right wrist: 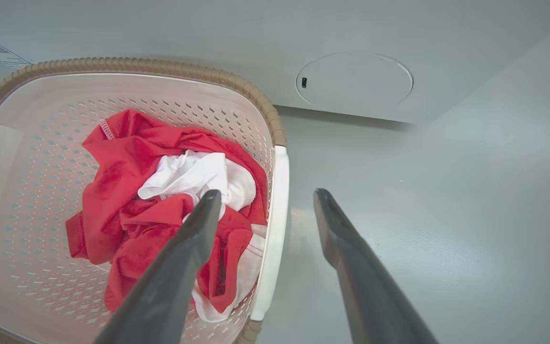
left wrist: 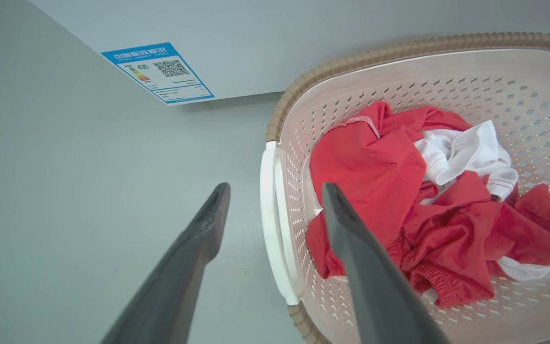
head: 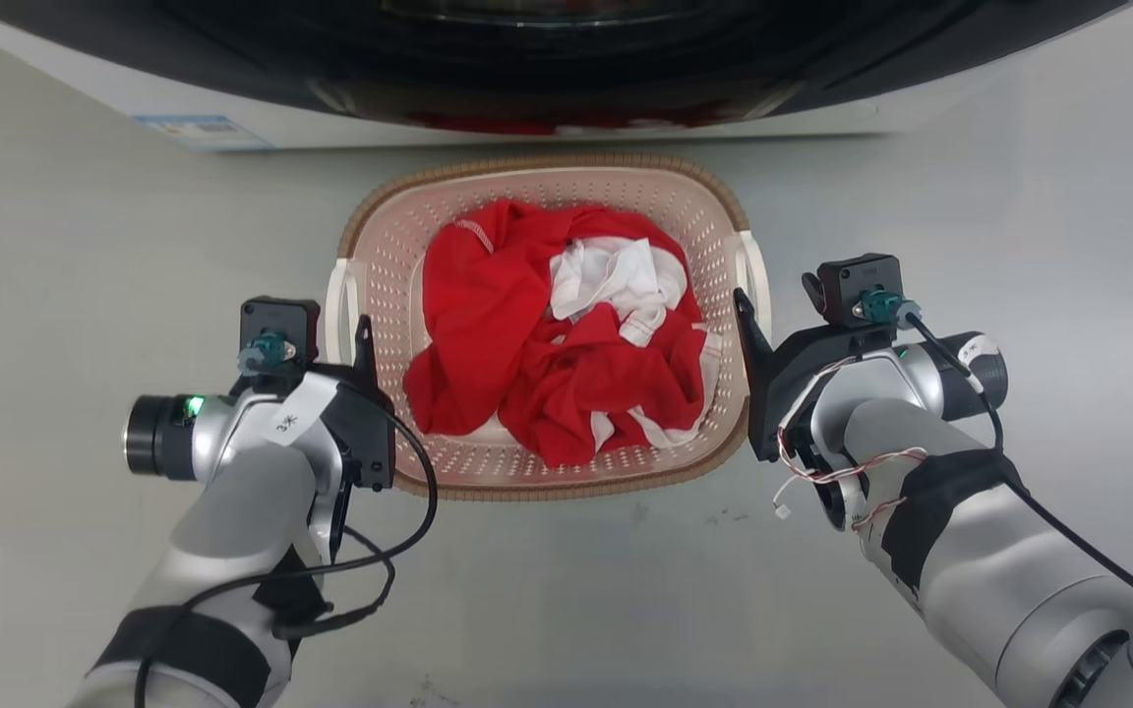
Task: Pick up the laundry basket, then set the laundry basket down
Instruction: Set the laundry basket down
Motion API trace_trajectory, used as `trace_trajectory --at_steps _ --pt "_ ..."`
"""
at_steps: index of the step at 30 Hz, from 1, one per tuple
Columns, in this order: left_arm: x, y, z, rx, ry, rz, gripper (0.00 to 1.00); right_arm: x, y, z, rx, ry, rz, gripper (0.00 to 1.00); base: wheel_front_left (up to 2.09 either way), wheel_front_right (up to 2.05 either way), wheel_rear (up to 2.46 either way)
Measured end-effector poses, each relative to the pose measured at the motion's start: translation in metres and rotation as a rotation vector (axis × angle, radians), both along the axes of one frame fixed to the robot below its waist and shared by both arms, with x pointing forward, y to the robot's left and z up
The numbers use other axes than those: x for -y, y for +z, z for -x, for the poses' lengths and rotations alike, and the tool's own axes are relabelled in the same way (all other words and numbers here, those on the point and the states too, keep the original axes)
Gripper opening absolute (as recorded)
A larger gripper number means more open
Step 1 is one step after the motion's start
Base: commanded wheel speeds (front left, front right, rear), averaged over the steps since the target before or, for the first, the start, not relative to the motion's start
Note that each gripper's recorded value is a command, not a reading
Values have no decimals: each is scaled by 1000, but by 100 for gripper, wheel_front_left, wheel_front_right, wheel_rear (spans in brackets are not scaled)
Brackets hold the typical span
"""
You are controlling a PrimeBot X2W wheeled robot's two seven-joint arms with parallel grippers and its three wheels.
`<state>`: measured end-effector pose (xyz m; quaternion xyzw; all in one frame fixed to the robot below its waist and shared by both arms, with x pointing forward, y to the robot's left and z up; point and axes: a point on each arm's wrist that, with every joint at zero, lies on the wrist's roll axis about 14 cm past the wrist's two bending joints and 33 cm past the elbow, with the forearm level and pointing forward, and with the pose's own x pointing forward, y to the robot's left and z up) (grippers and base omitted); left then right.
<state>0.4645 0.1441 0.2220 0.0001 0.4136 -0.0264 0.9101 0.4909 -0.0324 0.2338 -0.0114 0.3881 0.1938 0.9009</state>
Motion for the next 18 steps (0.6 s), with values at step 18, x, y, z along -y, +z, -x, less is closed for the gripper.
trace_trajectory --at_steps 18 --pt "4 74 8 165 27 63 100 10 88 0 175 -79 -54 100 0 0 0"
